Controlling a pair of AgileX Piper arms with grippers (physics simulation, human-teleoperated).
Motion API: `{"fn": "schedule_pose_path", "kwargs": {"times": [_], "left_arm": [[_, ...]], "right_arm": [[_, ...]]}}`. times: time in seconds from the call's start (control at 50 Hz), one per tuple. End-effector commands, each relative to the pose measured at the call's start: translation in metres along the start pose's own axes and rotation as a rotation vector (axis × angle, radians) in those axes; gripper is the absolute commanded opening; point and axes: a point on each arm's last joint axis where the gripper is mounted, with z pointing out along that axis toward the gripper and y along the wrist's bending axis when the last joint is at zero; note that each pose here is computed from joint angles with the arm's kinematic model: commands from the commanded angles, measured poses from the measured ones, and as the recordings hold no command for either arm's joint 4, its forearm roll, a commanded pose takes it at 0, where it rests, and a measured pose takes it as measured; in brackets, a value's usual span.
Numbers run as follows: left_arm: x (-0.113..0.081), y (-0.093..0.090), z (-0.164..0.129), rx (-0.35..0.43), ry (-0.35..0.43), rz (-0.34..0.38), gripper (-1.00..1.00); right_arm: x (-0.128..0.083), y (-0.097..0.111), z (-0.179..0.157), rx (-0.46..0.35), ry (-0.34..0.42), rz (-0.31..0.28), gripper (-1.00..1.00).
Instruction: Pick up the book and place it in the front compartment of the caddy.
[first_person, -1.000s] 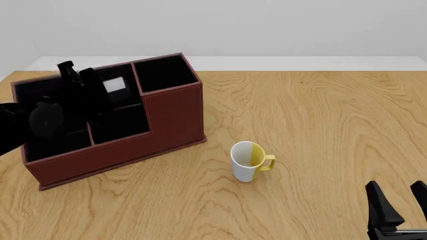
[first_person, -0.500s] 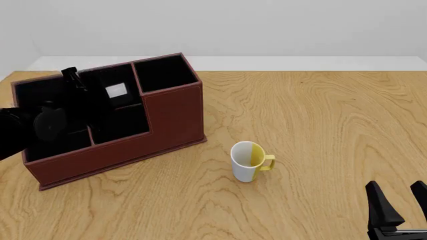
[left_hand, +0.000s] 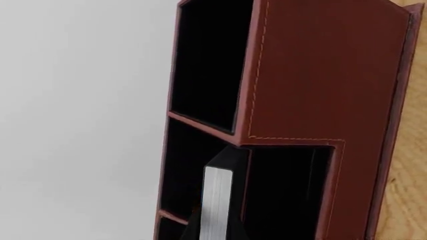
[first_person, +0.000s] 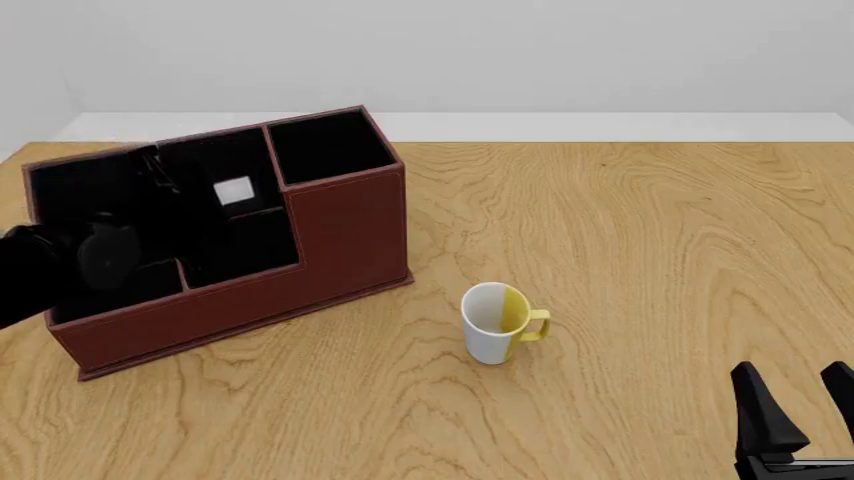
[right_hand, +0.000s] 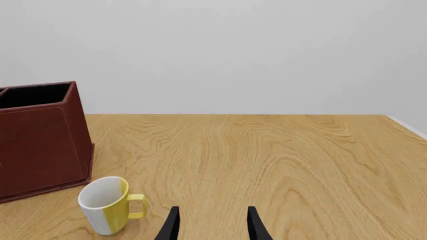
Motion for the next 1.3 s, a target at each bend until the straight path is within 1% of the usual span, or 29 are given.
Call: {"fn": "schedule_pose_path", "kwargs": {"times": [0.02, 0.3, 0.6, 0.64, 0.76, 0.86, 0.9, 1.3], "left_arm": [[0.003, 0.000, 0.002, -0.015, 0.002, 0.052, -1.00], [0.004, -0.004, 0.007, -0.011, 0.003, 0.053, -1.00], [0.006, 0.000, 0.010, -0.012, 0.010, 0.047, -1.00], [0.008, 0.003, 0.012, -0.021, 0.015, 0.043, -1.00], [0.010, 0.003, 0.014, -0.022, 0.022, 0.045, -1.00], [0.012, 0.000, 0.016, -0.018, 0.025, 0.045, -1.00], [0.014, 0.001, 0.018, -0.022, 0.030, 0.041, -1.00], [0.012, -0.004, 0.028, -0.016, 0.021, 0.042, -1.00]], "right_arm": [[0.000, 0.000, 0.000, 0.000, 0.000, 0.000, 1.00], [0.000, 0.000, 0.000, 0.000, 0.000, 0.000, 1.00], [0.000, 0.000, 0.000, 0.000, 0.000, 0.000, 1.00], [0.000, 0.000, 0.000, 0.000, 0.000, 0.000, 1.00], [0.000, 0.000, 0.000, 0.000, 0.000, 0.000, 1.00], [0.000, 0.000, 0.000, 0.000, 0.000, 0.000, 1.00], [0.000, 0.000, 0.000, 0.000, 0.000, 0.000, 1.00], [0.000, 0.000, 0.000, 0.000, 0.000, 0.000, 1.00]]}}
